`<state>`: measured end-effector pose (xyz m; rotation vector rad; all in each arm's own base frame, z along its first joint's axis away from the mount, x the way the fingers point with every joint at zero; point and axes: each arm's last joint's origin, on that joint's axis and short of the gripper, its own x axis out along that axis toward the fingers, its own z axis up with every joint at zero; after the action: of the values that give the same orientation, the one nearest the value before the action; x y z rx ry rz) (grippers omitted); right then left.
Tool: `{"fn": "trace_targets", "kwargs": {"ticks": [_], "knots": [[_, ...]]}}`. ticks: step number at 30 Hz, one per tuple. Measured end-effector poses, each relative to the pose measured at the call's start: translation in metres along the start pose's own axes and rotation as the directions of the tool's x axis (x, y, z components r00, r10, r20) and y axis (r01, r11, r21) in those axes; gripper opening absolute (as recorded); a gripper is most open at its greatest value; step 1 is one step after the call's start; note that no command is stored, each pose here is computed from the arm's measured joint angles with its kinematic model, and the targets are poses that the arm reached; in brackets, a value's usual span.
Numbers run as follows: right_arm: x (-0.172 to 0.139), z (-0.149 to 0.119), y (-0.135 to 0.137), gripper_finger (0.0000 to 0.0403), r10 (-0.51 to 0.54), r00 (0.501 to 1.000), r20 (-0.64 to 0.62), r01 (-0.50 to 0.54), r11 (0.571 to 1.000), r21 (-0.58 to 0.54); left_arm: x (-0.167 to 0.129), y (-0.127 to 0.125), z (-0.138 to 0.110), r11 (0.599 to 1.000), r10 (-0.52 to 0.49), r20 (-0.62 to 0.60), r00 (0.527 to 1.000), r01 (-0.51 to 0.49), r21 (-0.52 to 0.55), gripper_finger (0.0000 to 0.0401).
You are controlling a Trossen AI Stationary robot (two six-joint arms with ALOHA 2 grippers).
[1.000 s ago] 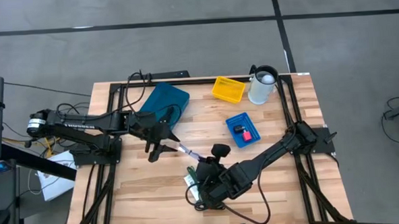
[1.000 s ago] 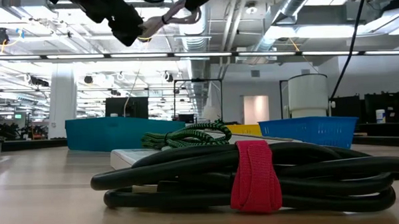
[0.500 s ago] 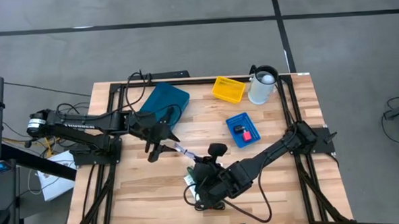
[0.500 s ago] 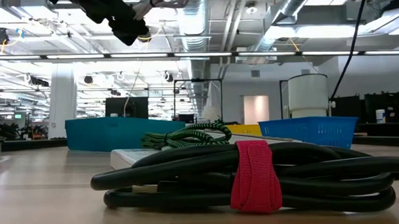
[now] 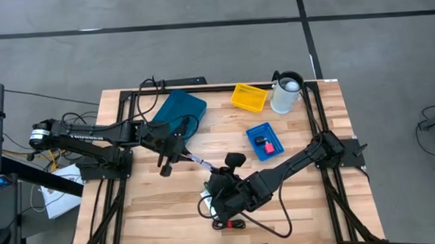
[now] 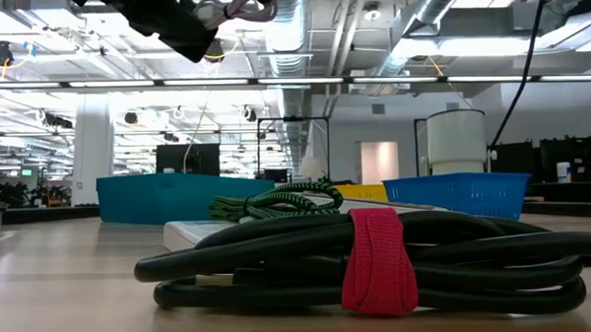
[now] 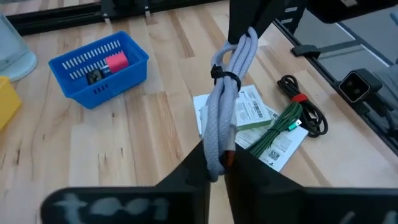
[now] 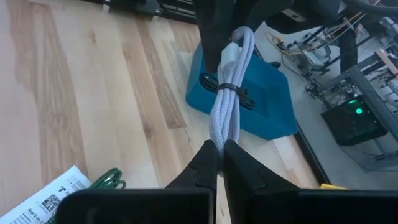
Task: Pick and place items into bin
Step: Put the purple charger cable into the dark blue bin
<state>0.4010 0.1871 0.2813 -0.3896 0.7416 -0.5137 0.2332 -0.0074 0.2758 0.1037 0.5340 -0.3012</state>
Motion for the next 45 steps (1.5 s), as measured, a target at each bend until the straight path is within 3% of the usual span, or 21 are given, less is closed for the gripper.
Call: {"fn": "trace_targets", "kwargs": {"ticks": [7, 11, 24, 31, 40, 45], "knots": [[0.0, 0.0, 0.0, 0.0004, 0.004, 1.0, -0.002, -0.004, 1.0, 0.0, 0.0, 0.001, 0.0, 0.999, 0.028, -0.005, 1.0, -0.028, 0.03, 0.0008], [0.0, 0.0, 0.0, 0.0025, 0.004, 1.0, -0.003, -0.004, 1.0, -0.001, 0.0, 0.001, 0.0, 0.999, 0.035, -0.006, 0.999, -0.034, 0.033, 0.0007], [0.0, 0.0, 0.0, 0.0159, 0.006, 1.0, -0.003, -0.006, 1.0, 0.01, 0.0, 0.002, -0.001, 0.998, 0.06, -0.015, 0.998, -0.06, 0.032, 0.0004], [0.0, -0.002, 0.003, 0.0246, 0.12, 0.991, -0.054, -0.119, 0.993, 0.012, 0.0, 0.002, -0.002, 0.996, 0.089, -0.034, 0.995, -0.088, 0.031, 0.0003], [-0.005, -0.014, 0.006, 0.0281, 0.224, 0.958, -0.178, -0.227, 0.974, 0.002, -0.003, 0.012, -0.009, 0.949, 0.316, -0.133, 0.939, -0.314, 0.037, 0.0003], [-0.01, -0.025, 0.004, 0.0281, 0.203, 0.941, -0.271, -0.198, 0.979, 0.048, -0.009, 0.025, -0.016, 0.844, 0.526, -0.22, 0.822, -0.536, 0.017, 0.0003]]}}
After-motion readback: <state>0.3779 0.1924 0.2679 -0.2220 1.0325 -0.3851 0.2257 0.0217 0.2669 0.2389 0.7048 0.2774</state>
